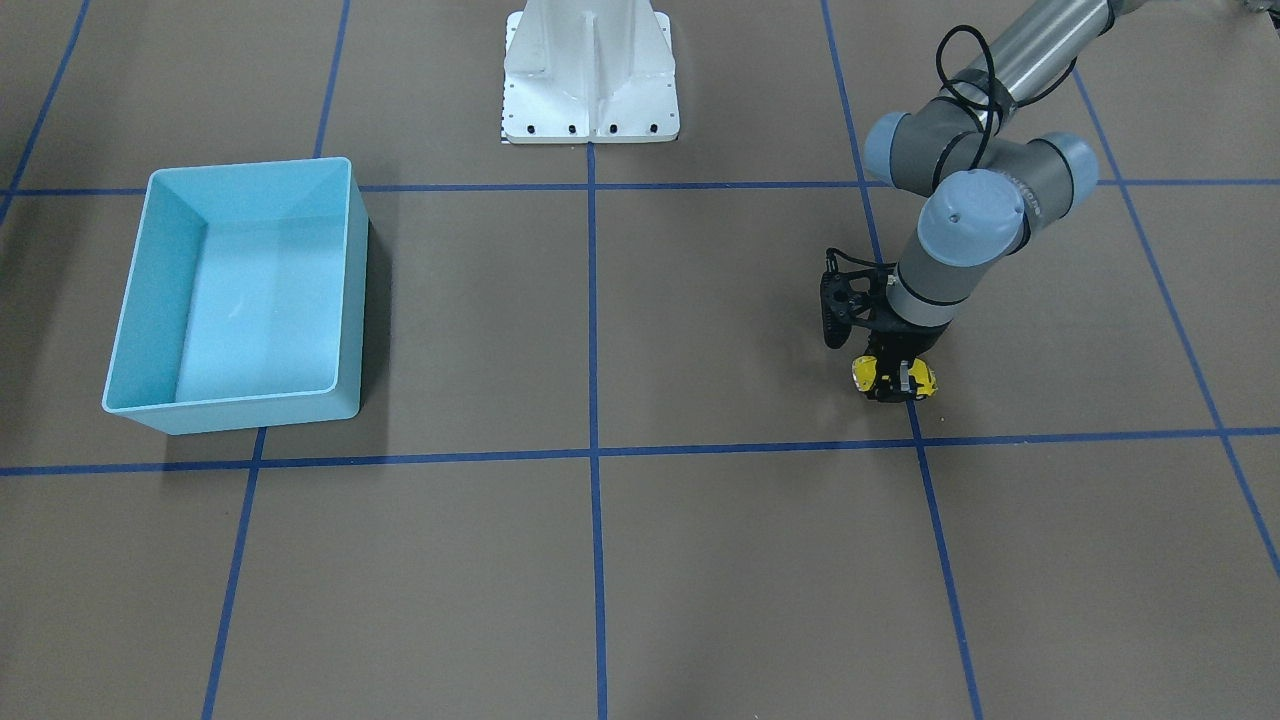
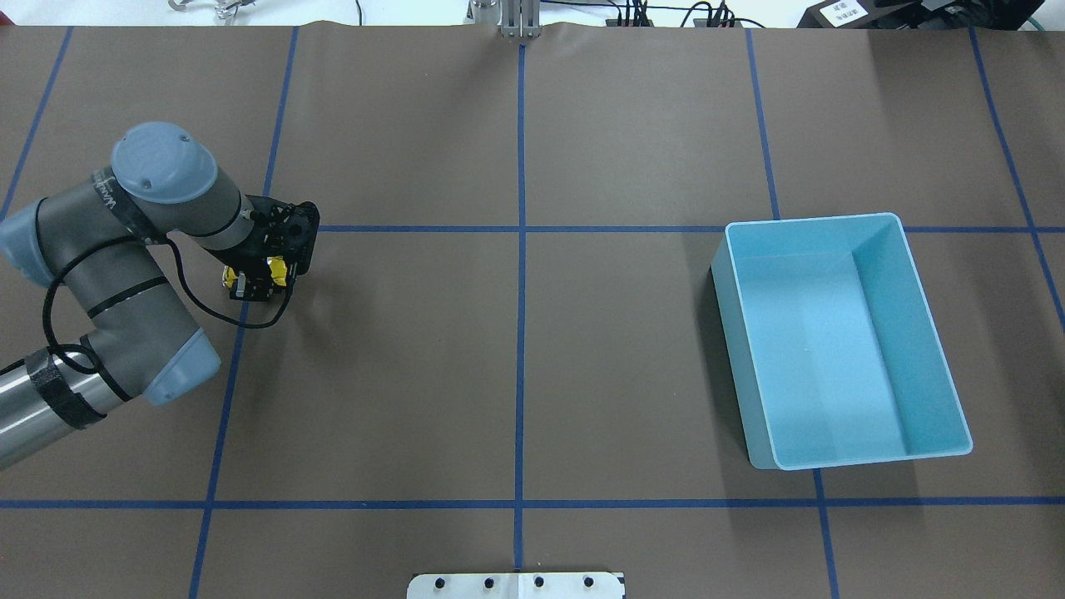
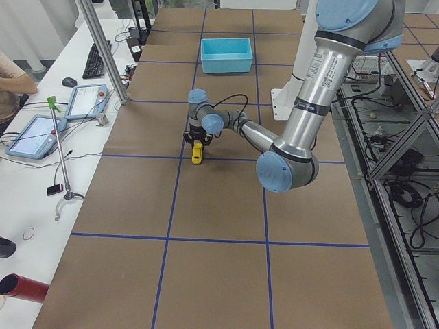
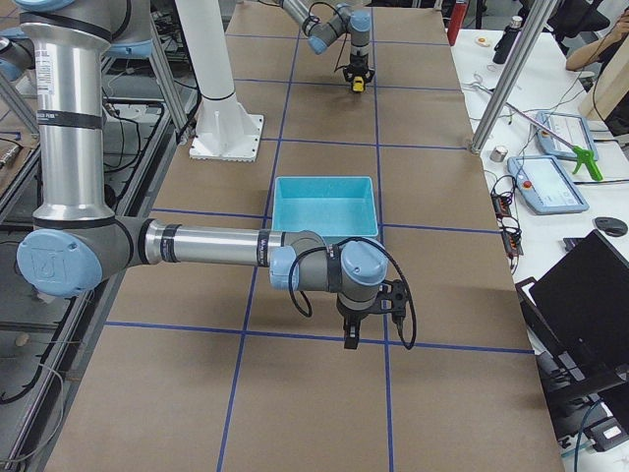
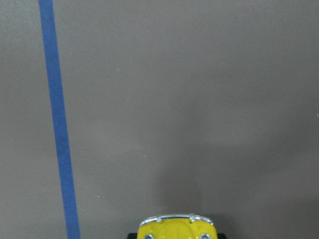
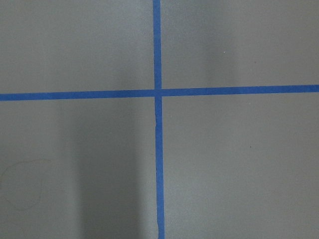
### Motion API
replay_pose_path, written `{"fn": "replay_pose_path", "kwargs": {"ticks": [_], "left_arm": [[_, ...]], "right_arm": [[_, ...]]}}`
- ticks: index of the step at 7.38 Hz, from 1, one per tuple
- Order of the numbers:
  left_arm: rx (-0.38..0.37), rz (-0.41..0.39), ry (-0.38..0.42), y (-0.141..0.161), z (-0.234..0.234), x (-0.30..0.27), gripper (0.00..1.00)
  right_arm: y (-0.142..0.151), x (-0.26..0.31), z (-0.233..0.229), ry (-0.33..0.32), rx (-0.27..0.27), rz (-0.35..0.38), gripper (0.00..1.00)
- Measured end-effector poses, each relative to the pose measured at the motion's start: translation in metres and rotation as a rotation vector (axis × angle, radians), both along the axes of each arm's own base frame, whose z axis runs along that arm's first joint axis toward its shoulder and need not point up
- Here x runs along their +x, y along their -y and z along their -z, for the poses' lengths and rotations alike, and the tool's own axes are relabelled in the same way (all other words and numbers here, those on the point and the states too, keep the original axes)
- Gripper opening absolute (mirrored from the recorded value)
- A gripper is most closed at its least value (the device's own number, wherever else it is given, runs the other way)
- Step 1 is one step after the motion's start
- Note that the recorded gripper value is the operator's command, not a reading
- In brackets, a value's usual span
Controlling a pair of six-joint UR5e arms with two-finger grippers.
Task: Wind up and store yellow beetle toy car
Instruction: 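Drag the pressed car backward toward the robot with the left gripper, then keep pulling the car back along the table with the left gripper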
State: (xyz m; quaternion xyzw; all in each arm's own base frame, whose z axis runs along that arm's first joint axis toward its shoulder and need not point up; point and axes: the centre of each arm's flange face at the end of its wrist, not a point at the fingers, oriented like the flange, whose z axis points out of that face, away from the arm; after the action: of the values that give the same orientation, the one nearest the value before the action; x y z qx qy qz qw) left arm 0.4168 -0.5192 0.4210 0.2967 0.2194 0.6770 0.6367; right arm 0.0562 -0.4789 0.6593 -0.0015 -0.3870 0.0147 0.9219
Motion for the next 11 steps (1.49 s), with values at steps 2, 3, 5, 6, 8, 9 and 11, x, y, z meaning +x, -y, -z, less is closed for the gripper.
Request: {"fn": "replay_pose_path", "kwargs": {"ticks": [2, 3, 5, 6, 8, 9, 11], "left_arm": [[0.003, 0.0, -0.005, -0.003, -0.007, -0.003, 0.04], [0.002, 0.002, -0.007, -0.003, -0.012, -0.006, 0.04], [-0.002, 0.007, -0.008, -0.002, -0.019, -0.013, 0.04], [-0.001, 0.011, -0.011, -0.002, -0.022, -0.017, 0.04], [0.001, 0.019, -0.016, -0.001, -0.027, -0.023, 0.04], [0.001, 0.021, -0.018, -0.003, -0.033, -0.027, 0.04], [-0.018, 0.013, -0.03, -0.007, -0.043, -0.032, 0.04]], "right_arm": [[0.0, 0.0, 0.0, 0.0, -0.001, 0.0, 1.0], [0.0, 0.0, -0.001, 0.0, -0.001, 0.0, 1.0], [-0.001, 0.0, -0.001, 0.0, -0.001, 0.0, 1.0], [-0.001, 0.0, -0.001, 0.0, -0.002, 0.0, 1.0], [-0.001, 0.0, -0.001, 0.0, -0.002, 0.0, 1.0], [-0.001, 0.0, -0.001, 0.0, -0.002, 0.0, 1.0], [-0.001, 0.0, -0.002, 0.0, -0.003, 0.0, 1.0]]}}
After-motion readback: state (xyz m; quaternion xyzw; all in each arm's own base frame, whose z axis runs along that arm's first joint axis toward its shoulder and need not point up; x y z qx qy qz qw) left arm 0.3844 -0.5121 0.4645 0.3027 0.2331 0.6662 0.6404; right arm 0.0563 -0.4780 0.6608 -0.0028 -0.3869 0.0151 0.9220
